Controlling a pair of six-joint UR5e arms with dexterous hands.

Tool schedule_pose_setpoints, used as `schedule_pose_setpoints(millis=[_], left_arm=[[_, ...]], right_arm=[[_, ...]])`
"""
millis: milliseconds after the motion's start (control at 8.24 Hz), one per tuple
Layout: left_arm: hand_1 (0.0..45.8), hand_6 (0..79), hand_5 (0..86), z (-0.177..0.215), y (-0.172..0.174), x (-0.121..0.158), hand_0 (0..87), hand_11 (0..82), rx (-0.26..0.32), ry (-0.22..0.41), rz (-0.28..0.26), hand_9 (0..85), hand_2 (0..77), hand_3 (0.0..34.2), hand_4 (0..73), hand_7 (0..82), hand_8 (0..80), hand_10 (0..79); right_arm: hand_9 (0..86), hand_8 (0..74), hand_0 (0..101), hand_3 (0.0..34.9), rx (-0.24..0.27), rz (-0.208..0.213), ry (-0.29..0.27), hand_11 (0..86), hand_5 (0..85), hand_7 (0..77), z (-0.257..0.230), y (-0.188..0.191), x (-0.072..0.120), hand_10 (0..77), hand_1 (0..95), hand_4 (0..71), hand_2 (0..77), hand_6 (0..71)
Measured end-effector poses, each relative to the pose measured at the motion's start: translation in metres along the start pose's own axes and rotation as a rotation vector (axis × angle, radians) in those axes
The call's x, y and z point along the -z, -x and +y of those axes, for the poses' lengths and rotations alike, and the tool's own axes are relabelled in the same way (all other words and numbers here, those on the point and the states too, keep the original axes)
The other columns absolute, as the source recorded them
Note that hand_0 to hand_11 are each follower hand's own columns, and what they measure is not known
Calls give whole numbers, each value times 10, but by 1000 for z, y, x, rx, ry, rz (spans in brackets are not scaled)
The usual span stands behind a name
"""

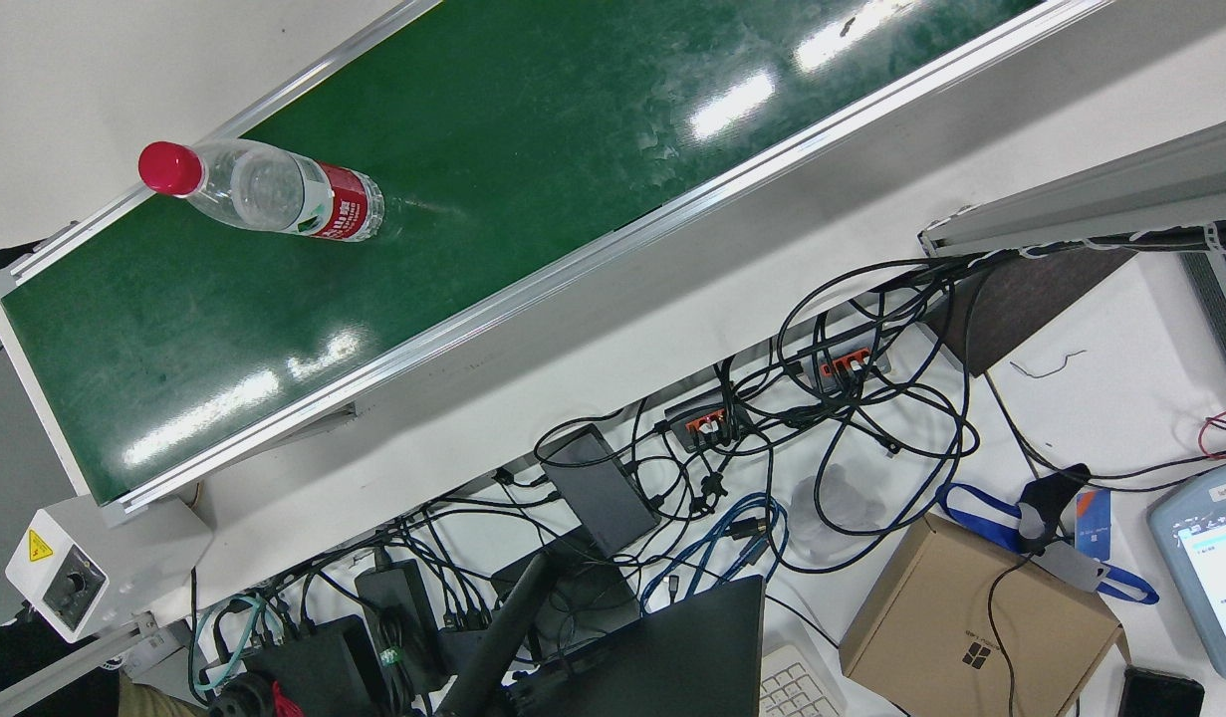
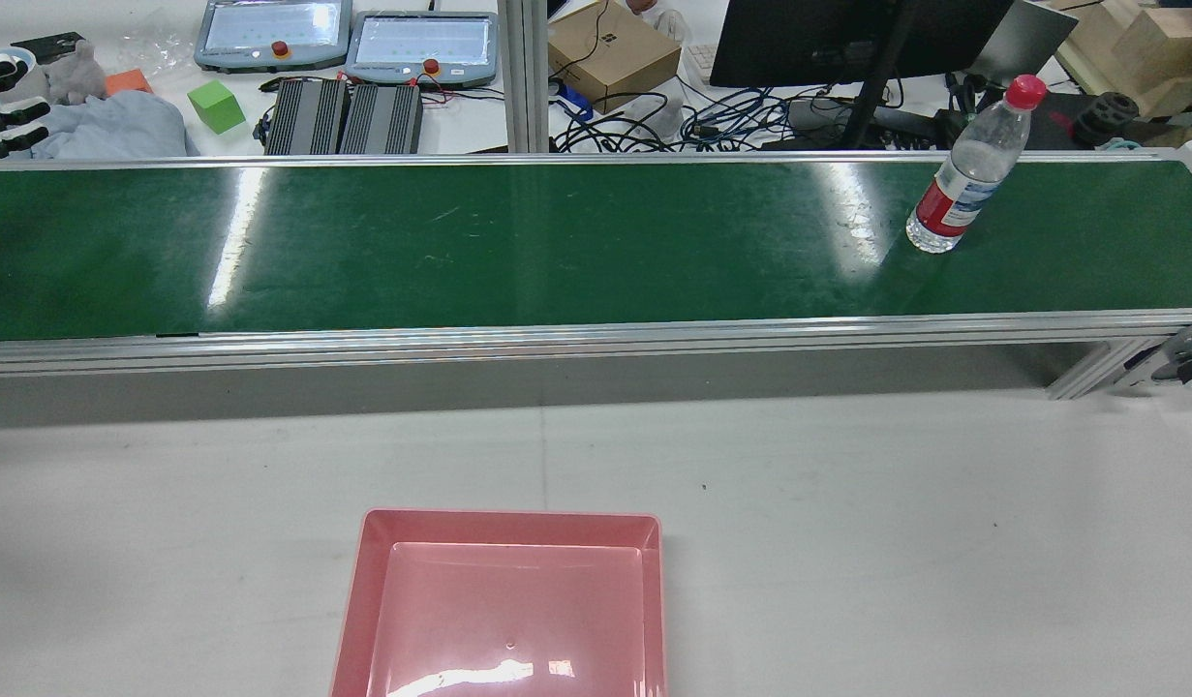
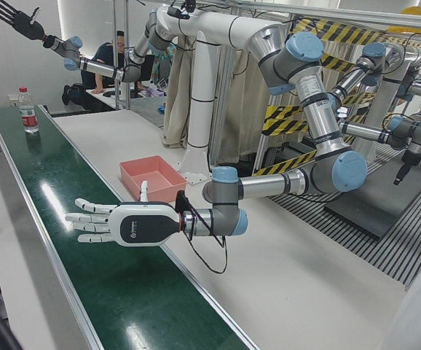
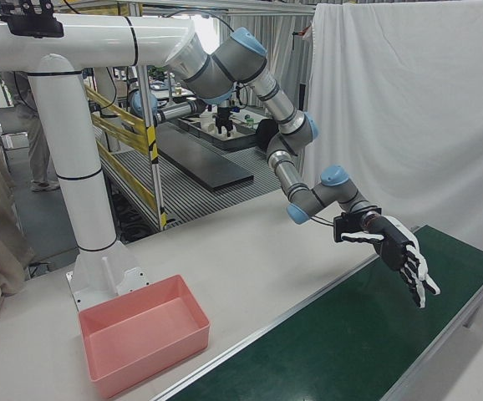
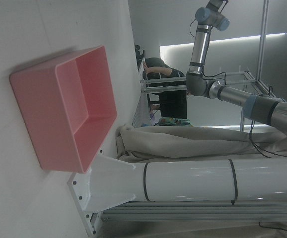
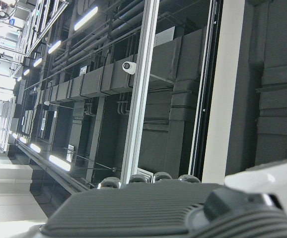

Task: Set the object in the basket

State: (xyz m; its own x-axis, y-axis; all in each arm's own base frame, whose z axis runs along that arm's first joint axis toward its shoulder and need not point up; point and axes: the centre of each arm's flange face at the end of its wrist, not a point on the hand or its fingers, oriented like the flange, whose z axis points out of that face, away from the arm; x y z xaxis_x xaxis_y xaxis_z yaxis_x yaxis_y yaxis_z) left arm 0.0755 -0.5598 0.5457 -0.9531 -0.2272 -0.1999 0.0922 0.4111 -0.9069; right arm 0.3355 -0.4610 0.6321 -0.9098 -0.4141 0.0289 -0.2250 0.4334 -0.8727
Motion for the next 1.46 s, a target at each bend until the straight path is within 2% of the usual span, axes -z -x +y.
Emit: schedule_pose_setpoints(millis=[486, 607, 729, 1457], left_arm=[[44, 60, 235, 3, -1, 0, 579, 104, 4, 9, 1, 125, 5, 67, 49, 38, 115, 60], [44, 60, 235, 3, 0, -1, 579, 104, 4, 10, 0, 109, 5, 68, 22, 38, 87, 60], [44, 60, 235, 3, 0, -1, 579, 104, 3, 10, -1, 109, 5, 68, 16, 38, 93, 60], [44, 60, 235, -3, 2, 2, 568, 104, 0, -2, -3, 125, 5, 68, 16, 38, 93, 60]], right_arm=[[0, 0, 2, 2, 0, 0, 0, 0, 0, 5, 0, 0, 0, 0, 0, 5, 5, 0], [0, 0, 2, 1, 0, 0, 0, 0, 0, 5, 0, 0, 0, 0, 0, 5, 5, 0], [0, 0, 2, 2, 0, 0, 0, 0, 0, 5, 0, 0, 0, 0, 0, 5, 5, 0], [0, 0, 3, 2, 0, 0, 1, 0, 0, 5, 0, 0, 0, 0, 0, 5, 5, 0]])
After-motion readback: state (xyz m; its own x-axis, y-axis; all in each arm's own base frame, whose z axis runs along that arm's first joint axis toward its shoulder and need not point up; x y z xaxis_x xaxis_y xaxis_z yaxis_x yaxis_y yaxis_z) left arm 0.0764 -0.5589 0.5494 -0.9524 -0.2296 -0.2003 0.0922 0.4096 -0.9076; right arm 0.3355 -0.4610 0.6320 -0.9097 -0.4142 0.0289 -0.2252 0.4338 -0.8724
